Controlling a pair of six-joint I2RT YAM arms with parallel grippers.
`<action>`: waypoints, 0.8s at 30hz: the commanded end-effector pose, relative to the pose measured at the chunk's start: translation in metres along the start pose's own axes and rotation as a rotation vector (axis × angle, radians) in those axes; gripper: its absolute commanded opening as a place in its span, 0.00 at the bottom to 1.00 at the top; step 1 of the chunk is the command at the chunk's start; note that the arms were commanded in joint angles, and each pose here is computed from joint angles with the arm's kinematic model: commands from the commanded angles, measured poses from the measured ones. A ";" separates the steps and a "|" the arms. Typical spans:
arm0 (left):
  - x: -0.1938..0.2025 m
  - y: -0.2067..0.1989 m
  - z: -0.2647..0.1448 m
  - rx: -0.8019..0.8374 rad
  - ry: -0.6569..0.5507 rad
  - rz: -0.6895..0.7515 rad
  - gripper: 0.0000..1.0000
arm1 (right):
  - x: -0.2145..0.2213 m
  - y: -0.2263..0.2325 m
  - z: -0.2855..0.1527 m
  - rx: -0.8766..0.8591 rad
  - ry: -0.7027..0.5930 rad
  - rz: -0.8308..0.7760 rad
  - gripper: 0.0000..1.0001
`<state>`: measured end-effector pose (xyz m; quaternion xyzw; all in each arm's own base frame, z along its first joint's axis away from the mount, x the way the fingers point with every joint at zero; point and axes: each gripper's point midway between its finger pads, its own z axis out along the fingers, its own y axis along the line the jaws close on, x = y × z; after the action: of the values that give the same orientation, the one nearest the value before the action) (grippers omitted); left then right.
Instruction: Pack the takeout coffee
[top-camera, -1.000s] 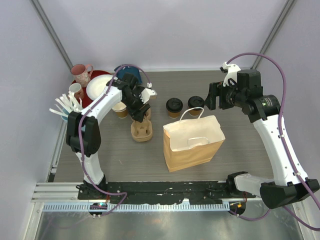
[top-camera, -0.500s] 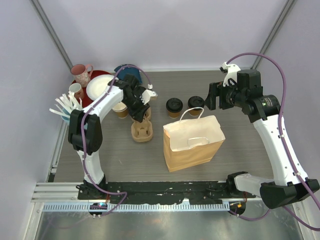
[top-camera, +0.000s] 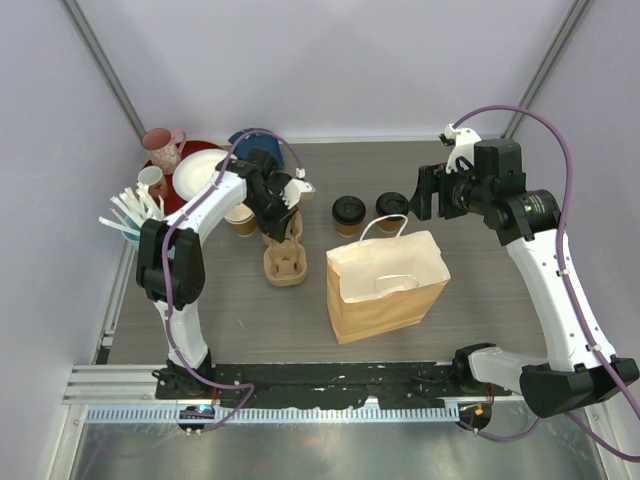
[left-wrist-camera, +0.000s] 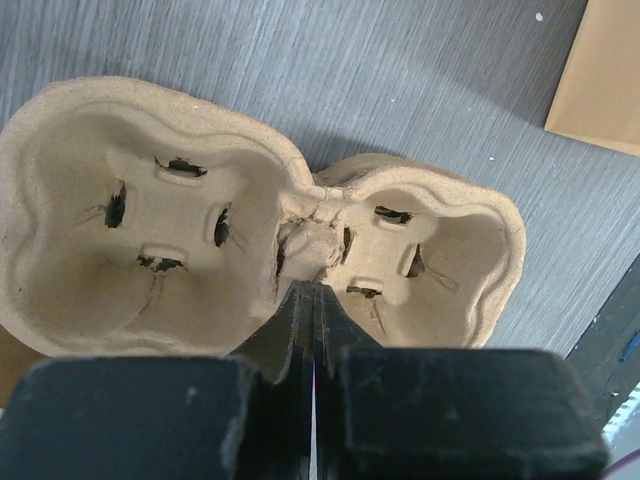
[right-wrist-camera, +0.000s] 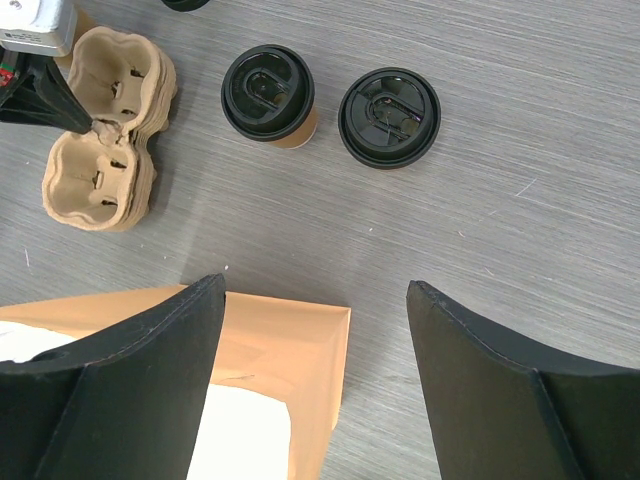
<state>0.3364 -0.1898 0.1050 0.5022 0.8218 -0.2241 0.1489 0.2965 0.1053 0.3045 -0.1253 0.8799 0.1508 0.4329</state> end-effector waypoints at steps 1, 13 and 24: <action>-0.018 -0.009 -0.011 0.026 -0.056 0.025 0.00 | -0.007 0.004 -0.010 -0.013 -0.036 -0.023 0.79; -0.009 0.012 0.005 -0.135 0.031 0.090 0.58 | -0.004 0.005 -0.007 -0.025 -0.022 -0.020 0.79; 0.000 0.010 0.011 -0.110 0.082 0.097 0.41 | -0.004 0.006 -0.008 -0.027 -0.024 -0.021 0.79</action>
<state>0.3413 -0.1922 0.0862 0.5339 0.8191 -0.1556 0.1408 0.2954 0.1072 0.3044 -0.1298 0.8791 0.1556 0.4314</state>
